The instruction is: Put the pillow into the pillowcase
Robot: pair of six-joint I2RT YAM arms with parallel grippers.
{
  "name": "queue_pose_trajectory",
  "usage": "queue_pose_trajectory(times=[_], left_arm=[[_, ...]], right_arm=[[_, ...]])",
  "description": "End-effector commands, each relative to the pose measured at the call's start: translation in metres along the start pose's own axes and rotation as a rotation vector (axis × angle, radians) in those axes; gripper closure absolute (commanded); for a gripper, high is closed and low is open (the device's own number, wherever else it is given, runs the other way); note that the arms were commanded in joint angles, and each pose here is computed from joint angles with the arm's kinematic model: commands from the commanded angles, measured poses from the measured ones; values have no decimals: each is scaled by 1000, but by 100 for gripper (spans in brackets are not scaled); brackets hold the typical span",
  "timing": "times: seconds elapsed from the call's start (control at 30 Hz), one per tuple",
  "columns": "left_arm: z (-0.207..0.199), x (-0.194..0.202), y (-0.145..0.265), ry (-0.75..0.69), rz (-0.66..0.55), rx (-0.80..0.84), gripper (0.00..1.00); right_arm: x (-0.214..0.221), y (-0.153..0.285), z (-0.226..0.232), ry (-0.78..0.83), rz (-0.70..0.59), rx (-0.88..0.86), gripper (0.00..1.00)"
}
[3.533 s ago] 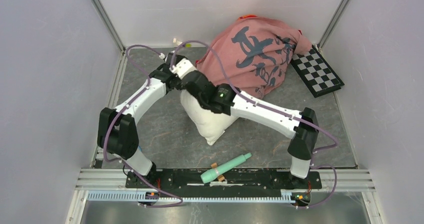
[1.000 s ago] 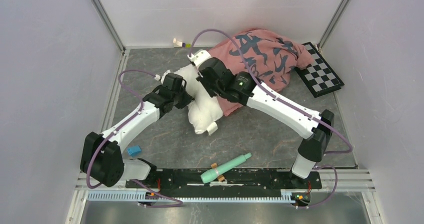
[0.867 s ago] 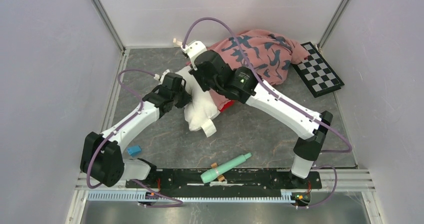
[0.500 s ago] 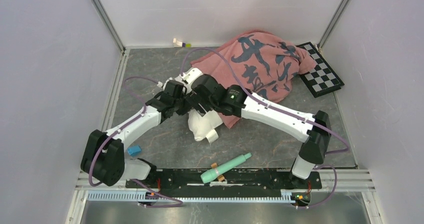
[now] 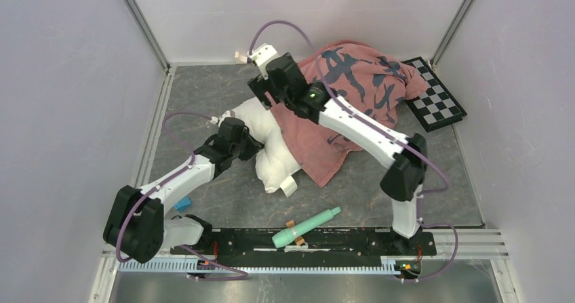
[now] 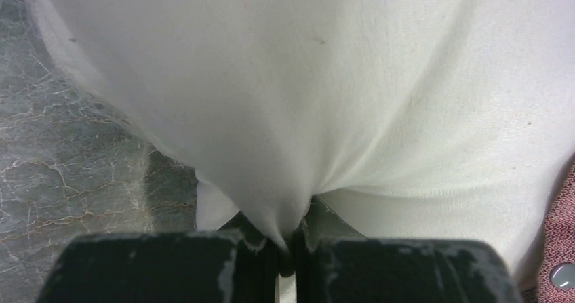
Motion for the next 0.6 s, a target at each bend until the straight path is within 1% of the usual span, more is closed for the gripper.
queue_pose_trajectory(times=[0.0, 0.1, 0.2, 0.27, 0.37, 0.43, 0.47, 0.5, 0.53, 0.57], left_arm=[[10, 19, -2, -5, 46, -16, 98], [13, 24, -4, -18, 59, -14, 98], [16, 29, -5, -24, 76, -19, 98], [17, 32, -5, -23, 79, -18, 98], [17, 31, -5, -25, 75, -16, 98], [17, 31, -4, -31, 71, -14, 98], [15, 30, -4, -36, 70, -10, 98], [14, 29, -4, -38, 68, -7, 98], [12, 28, -3, -42, 67, -3, 98], [10, 26, -2, -48, 64, 2, 98]], right_arm=[[29, -48, 28, 91, 48, -75, 2], [50, -72, 32, 105, 85, -63, 2], [68, -86, 10, 82, 118, 58, 2], [72, -87, -12, 54, 112, 163, 7], [61, -81, -35, 21, 62, 273, 17], [49, -78, -39, 5, 18, 295, 30], [44, -79, -38, -2, 1, 295, 40], [39, -82, -37, -13, -12, 284, 51], [36, -86, -32, -20, -14, 263, 67], [31, -90, -24, -32, -14, 224, 85]])
Point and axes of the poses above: each gripper's point midway between its finger pads, its own y axis back along the fingers, its own z axis along the line the jaws close on, x = y × z, the point moved 1 cm from there along y, back along the fingers, and after that the axes turned 15 degrees about -y, right-handed, at the moved point
